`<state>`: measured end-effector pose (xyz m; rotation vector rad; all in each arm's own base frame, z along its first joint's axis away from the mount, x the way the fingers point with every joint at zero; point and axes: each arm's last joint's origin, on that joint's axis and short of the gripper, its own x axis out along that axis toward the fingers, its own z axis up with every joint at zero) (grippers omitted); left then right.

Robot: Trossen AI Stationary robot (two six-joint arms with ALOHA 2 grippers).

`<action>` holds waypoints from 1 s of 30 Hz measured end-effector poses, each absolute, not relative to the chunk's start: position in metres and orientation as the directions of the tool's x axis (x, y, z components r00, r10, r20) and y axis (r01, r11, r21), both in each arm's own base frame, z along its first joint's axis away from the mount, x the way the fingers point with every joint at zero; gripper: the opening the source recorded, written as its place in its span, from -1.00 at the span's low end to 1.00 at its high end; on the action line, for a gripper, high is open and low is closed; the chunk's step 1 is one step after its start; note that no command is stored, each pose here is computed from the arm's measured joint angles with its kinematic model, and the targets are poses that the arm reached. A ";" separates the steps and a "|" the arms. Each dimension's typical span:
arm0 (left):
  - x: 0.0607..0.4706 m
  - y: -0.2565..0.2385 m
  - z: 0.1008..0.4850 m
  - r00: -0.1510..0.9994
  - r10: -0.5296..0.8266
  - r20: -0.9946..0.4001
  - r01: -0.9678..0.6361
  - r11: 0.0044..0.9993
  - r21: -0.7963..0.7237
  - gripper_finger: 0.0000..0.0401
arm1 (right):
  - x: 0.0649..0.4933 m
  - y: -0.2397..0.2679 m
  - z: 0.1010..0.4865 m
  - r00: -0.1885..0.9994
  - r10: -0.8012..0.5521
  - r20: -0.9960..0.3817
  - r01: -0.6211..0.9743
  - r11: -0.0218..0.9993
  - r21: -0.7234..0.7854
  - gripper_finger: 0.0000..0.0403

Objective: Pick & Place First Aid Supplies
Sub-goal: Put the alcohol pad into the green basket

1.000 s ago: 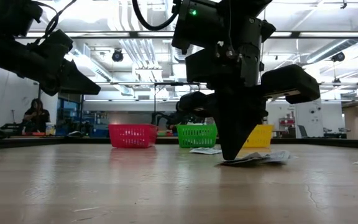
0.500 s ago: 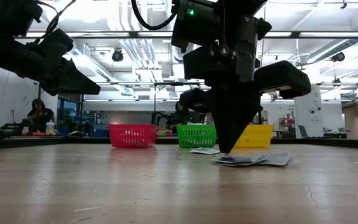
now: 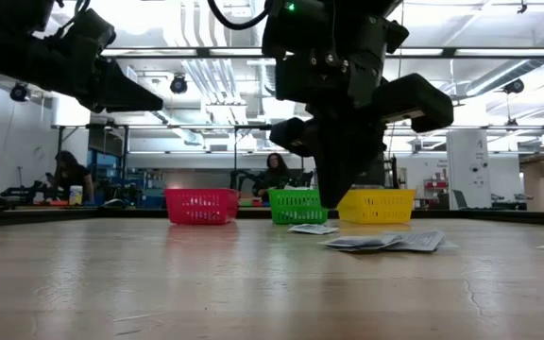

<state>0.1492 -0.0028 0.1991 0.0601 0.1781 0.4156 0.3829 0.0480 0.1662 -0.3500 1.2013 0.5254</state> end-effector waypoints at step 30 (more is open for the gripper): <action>0.148 -0.003 0.193 0.895 0.407 -0.185 -0.400 0.914 0.072 -0.34 | 0.384 0.039 0.174 0.254 0.289 -0.923 -0.520 0.845 0.122 -0.88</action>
